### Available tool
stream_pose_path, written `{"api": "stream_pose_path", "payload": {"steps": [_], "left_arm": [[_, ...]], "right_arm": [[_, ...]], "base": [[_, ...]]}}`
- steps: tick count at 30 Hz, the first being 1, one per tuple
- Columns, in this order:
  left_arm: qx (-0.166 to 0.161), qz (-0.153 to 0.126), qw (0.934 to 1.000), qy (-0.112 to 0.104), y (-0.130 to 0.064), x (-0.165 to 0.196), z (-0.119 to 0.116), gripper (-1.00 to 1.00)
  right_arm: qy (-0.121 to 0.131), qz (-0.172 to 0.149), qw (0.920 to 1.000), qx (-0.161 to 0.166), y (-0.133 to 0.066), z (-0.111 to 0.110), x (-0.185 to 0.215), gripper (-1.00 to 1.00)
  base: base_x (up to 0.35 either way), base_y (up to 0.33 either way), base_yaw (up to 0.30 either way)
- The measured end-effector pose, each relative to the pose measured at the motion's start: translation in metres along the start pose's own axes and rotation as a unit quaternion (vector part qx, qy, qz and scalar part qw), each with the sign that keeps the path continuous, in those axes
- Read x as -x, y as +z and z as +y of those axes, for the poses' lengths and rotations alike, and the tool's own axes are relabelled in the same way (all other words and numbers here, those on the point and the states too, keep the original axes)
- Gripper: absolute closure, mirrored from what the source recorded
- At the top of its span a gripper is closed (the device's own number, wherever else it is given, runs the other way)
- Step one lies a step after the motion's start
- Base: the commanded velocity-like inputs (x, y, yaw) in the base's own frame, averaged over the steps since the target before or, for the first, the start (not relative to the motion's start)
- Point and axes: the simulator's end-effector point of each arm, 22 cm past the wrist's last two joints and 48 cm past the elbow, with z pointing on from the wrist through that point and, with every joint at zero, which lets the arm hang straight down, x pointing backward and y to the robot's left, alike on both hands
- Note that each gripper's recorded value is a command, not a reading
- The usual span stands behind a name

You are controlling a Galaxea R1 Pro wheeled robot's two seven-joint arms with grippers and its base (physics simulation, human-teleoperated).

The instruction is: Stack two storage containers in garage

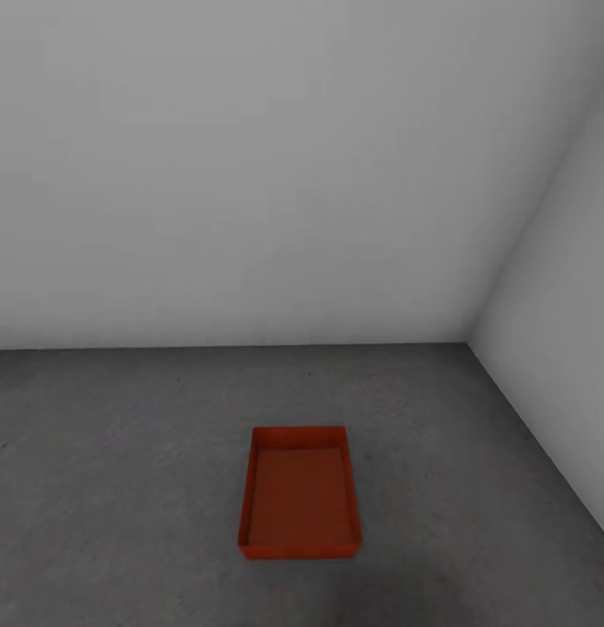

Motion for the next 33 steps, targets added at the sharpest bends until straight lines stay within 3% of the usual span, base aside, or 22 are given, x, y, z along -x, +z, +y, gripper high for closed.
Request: {"api": "stream_pose_path", "payload": {"steps": [9,33], "left_arm": [[0.013,-0.007,0.9999,-0.002,0.001,0.007,0.02,-1.0],[0.012,-0.007,0.9999,0.0,0.0,0.007,0.018,-1.0]], "right_arm": [[0.0,-0.005,1.0,-0.002,-0.001,-0.004,0.003,-1.0],[-0.001,-0.006,1.0,-0.005,-0.001,-0.009,0.004,-1.0]], "base": [[0.0,0.0,0.0],[0.0,0.0,0.0]]}}
